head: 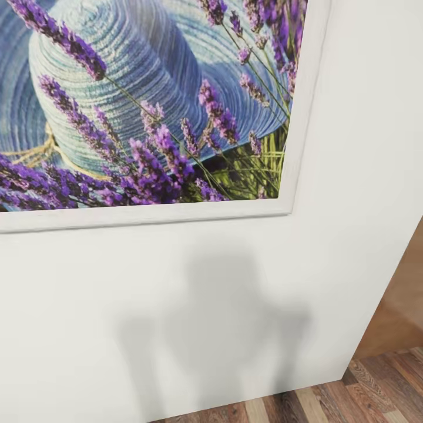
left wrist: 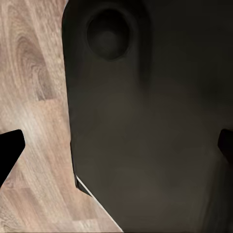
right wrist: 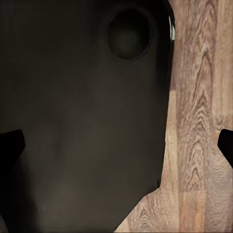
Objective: In the bedroom, move the book from the bed onto either nightstand, and place the two sandals side by side next to the bed.
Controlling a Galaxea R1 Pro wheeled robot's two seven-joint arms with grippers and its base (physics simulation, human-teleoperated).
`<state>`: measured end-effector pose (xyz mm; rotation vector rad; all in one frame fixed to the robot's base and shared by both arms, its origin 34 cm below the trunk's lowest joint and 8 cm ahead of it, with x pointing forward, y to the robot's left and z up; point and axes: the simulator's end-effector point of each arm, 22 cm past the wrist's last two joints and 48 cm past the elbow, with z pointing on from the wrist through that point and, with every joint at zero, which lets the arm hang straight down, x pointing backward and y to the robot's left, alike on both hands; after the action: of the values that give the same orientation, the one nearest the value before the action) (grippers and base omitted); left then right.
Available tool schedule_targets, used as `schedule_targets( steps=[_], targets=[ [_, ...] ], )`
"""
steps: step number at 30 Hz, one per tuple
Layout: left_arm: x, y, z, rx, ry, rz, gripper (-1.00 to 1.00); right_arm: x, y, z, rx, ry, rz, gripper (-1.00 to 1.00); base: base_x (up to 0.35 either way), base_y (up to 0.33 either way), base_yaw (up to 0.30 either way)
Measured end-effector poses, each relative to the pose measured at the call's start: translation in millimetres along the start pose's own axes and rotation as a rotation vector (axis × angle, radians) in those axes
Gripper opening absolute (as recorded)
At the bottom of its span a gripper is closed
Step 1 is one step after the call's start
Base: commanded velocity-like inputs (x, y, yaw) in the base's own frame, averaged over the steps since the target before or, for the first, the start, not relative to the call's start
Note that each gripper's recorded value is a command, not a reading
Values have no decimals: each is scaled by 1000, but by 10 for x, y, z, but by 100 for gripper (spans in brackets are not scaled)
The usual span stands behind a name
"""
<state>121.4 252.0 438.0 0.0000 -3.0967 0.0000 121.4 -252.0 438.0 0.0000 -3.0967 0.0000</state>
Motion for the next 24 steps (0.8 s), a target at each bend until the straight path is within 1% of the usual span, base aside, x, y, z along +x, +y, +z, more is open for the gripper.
schedule_targets(
  steps=[2,7,12,21,24],
  targets=[
    [-81,-77,-1,11,-16,1,100,-54,-11,0,8,-8,-10,100,0,0,0],
    [-114,-85,-2,12,-23,1,100,-48,-11,0,8,-6,-11,100,0,0,0],
    [-237,-119,-7,16,-50,0,100,-45,-11,0,8,-5,-11,100,0,0,0],
    [-274,-133,-9,18,-61,0,100,-45,-11,0,8,-5,-10,100,0,0,0],
    [-322,-130,-12,17,-79,-1,100,-48,-10,0,8,-6,-10,100,0,0,0]
  ],
)
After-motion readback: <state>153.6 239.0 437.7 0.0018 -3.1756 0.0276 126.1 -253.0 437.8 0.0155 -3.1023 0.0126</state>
